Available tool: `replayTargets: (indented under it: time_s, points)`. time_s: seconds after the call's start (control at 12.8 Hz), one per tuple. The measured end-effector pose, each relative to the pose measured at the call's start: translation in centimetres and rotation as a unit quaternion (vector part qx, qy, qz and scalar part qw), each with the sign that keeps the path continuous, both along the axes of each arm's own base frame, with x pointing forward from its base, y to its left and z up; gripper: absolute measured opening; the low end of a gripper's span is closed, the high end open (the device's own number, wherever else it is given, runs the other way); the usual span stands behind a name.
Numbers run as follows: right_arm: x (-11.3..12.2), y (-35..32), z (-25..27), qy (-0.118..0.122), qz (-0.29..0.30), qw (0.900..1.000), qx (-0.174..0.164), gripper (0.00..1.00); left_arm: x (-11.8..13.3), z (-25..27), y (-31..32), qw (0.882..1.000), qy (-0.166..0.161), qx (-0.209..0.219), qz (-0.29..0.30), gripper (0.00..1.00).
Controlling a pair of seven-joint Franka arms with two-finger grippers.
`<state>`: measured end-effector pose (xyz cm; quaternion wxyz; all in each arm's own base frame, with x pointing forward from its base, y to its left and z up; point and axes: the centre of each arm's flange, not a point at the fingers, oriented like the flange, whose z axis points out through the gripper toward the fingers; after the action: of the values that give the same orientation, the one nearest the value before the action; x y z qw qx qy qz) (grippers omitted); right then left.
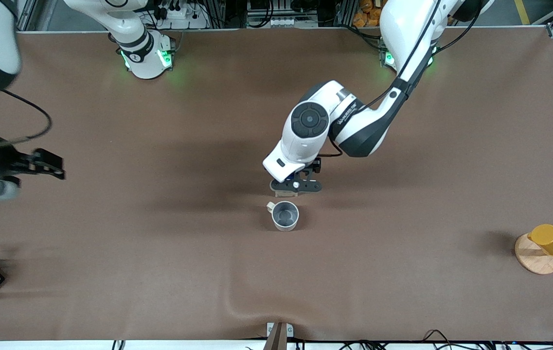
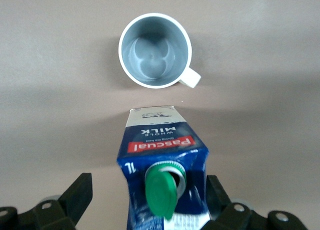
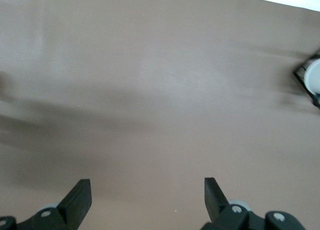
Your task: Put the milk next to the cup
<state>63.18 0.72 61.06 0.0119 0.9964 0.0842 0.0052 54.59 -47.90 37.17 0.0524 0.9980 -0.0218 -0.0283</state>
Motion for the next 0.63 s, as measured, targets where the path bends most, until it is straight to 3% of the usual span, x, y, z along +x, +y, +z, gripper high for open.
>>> replayTargets:
  time_s: [0.23, 0.47, 0.63]
  points:
    - [-2.2, -2.7, 3.3, -0.013, -0.022, 1.0, 0.0, 1.0, 0.6, 5.3, 1.7, 1.0, -0.028, -0.005, 0.014, 1.0]
    - [-4.9, -3.9, 5.1, -0.017, -0.037, 0.999, -0.001, 1.0, 4.2, 12.7, 9.4, 0.995, -0.07, -0.011, 0.073, 1.0]
    - [-7.4, -3.8, 6.0, -0.016, -0.043, 0.999, -0.001, 1.0, 5.5, 16.8, 15.5, 0.993, -0.074, 0.003, 0.095, 1.0]
